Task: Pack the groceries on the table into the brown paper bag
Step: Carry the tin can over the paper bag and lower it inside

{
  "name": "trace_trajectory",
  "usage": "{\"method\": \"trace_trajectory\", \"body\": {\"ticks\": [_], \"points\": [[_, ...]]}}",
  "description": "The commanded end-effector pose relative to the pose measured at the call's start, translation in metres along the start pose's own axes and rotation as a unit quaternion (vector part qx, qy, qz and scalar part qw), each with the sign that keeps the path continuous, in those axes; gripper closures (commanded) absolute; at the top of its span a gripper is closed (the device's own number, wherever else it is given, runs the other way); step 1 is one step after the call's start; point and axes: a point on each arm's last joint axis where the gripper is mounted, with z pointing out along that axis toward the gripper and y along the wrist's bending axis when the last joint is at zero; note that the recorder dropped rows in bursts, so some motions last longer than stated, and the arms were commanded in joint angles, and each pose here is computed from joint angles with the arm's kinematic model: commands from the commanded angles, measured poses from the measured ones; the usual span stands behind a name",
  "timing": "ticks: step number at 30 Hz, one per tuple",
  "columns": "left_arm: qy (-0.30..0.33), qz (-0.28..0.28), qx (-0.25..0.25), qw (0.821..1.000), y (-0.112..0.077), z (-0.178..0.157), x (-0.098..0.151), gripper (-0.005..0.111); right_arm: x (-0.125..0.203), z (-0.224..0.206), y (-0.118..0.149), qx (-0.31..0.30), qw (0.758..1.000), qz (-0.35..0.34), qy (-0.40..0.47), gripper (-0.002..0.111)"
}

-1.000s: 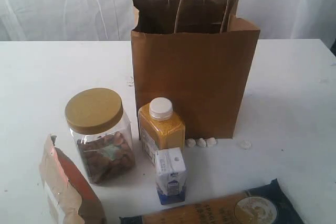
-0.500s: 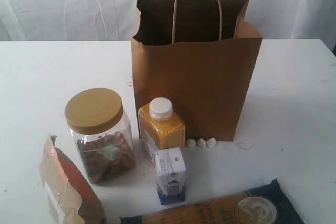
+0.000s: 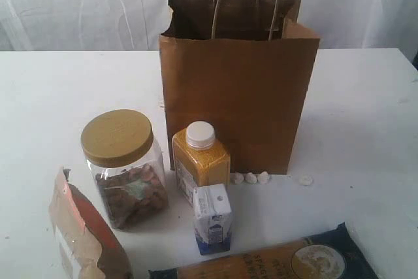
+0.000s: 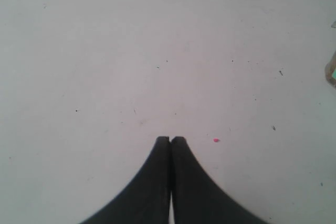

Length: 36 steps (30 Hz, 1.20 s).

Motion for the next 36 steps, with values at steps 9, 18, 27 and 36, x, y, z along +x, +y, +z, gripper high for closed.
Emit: {"method": "trace_trajectory", "body": {"ticks": [9,18,27,36], "points": [[0.0,-0.001,0.005,1.0,-0.001,0.001,0.002,0.107,0.01,0.015,-0.002,0.003,0.998,-0.059,0.001,0.064],[0.0,0.0,0.008,1.0,-0.001,0.001,0.002,0.107,0.033,0.031,-0.003,-0.001,0.997,-0.055,0.056,0.064],[0.0,0.0,0.008,1.0,-0.001,0.001,0.002,0.107,0.067,0.044,-0.005,-0.009,0.987,-0.038,0.157,0.064],[0.0,0.0,0.008,1.0,-0.001,0.001,0.002,0.107,0.105,0.058,-0.006,-0.017,0.967,-0.027,0.252,0.063]]}}
